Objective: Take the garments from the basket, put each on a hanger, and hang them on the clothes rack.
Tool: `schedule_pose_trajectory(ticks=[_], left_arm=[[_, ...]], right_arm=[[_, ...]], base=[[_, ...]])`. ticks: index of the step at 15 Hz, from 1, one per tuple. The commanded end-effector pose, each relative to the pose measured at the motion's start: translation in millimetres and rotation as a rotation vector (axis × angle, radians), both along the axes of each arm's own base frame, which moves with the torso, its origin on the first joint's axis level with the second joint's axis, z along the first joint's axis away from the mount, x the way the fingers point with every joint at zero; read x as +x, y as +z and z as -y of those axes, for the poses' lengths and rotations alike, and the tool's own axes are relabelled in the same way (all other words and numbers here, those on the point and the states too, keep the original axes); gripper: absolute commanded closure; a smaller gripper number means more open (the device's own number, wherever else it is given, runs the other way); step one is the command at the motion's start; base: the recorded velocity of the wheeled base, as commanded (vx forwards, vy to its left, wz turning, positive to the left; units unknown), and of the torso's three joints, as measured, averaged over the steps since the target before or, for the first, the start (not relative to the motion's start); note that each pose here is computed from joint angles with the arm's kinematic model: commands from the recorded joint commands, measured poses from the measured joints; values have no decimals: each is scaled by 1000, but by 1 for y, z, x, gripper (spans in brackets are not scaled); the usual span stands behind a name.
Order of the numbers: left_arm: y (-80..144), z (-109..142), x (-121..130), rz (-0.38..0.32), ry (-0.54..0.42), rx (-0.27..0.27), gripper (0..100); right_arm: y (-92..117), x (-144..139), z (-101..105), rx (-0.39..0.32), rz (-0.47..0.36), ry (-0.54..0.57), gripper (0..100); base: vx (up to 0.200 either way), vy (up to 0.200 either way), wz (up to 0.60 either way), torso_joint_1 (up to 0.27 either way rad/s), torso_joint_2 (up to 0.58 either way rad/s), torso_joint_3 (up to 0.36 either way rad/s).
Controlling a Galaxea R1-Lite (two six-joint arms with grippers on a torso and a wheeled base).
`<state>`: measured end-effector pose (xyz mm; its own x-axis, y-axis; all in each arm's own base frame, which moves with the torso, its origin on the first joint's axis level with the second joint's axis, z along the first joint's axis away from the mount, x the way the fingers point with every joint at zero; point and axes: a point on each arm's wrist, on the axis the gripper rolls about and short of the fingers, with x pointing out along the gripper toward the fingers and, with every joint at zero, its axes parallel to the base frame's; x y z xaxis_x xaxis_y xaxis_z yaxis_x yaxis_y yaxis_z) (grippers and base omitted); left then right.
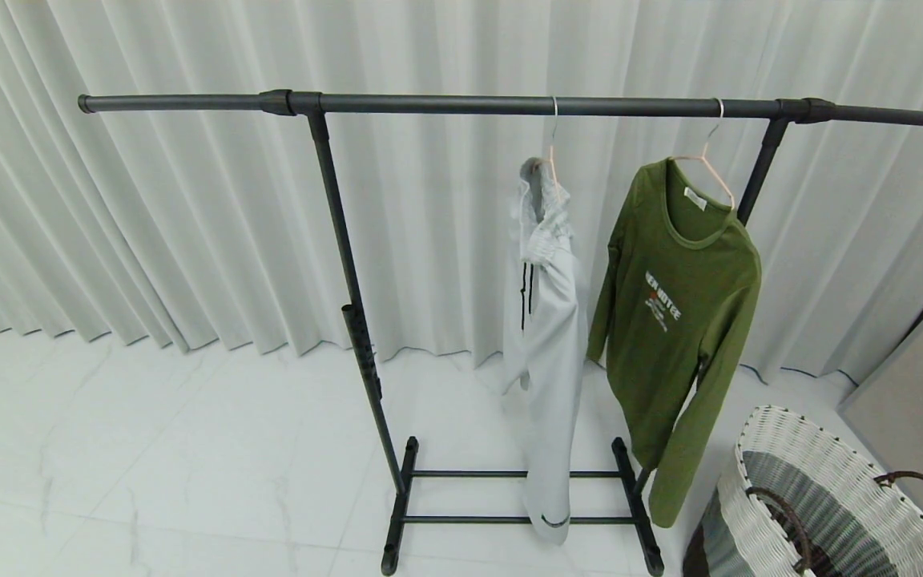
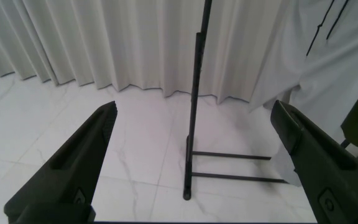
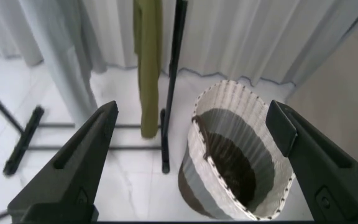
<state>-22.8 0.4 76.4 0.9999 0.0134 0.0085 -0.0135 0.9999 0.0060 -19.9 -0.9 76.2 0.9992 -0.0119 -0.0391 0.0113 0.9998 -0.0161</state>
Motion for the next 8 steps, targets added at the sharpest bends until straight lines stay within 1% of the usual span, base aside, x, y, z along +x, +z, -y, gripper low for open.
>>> schedule_pose_trajectory(ticks=[1,2,8], left_arm=[[0,0,0,1,0,0,0],[0,0,0,1,0,0,0],[0,0,0,1,0,0,0]], right_arm=[[-1,-3,0,17,38,-13,0],[-1,-3,0,29,38,-16,0],[-1,-3,0,28,38,-16,0]], base=[[0,0,0,0,0,0],[0,0,0,0,0,0],[0,0,0,0,0,0]])
